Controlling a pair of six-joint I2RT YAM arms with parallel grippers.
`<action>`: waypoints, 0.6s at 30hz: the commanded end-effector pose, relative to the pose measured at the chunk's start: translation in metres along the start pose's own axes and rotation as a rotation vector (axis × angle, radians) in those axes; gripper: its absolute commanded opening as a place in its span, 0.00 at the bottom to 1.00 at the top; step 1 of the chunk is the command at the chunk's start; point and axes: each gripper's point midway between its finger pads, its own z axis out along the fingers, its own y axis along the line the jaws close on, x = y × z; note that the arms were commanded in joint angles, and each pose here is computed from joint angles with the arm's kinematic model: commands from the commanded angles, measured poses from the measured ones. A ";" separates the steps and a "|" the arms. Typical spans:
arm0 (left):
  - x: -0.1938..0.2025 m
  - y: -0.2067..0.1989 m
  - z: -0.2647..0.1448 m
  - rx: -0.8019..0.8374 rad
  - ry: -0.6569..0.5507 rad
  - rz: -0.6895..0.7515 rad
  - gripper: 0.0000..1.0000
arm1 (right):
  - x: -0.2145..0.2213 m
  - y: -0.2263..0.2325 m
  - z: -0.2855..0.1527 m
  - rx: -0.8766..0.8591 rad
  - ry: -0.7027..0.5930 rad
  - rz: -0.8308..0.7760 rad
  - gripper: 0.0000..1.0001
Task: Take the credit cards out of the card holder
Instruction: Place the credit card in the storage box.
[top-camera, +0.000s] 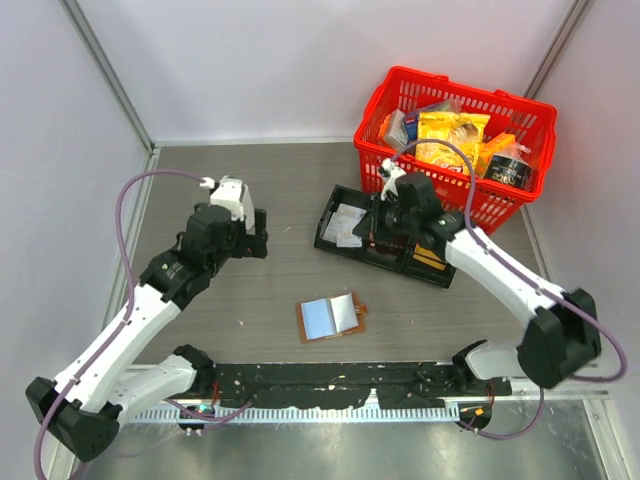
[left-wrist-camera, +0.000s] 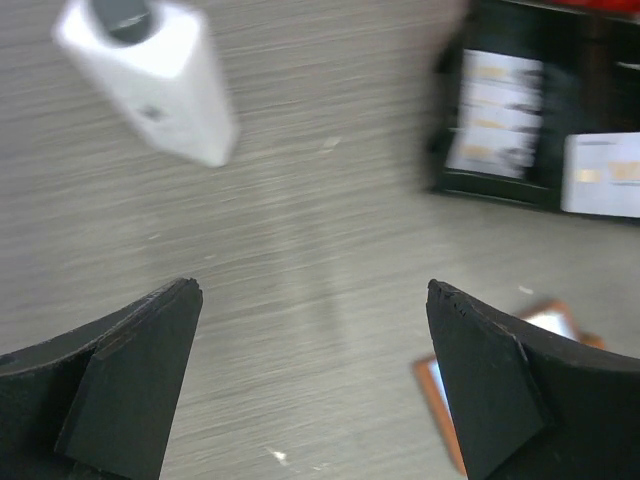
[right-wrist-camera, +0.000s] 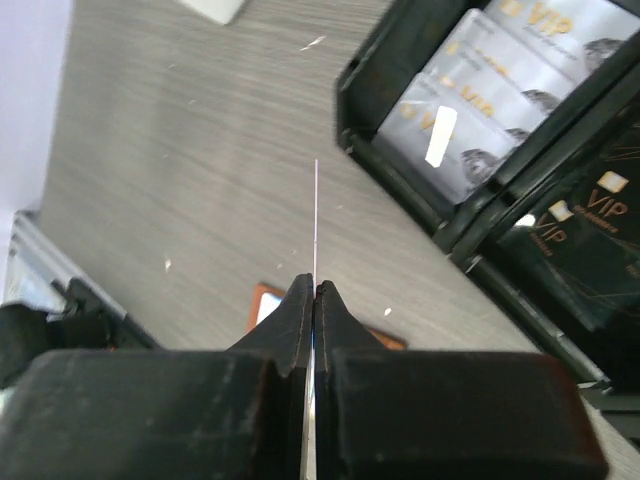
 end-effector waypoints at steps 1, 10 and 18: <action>0.021 0.072 -0.009 -0.362 -0.070 -0.033 1.00 | -0.028 -0.025 0.031 0.163 -0.005 0.068 0.01; 0.015 0.089 -0.022 -0.432 -0.140 -0.062 1.00 | -0.037 -0.058 0.100 0.294 0.060 0.202 0.01; 0.013 0.088 -0.027 -0.413 -0.172 -0.073 1.00 | -0.028 -0.057 0.127 0.247 0.083 0.279 0.08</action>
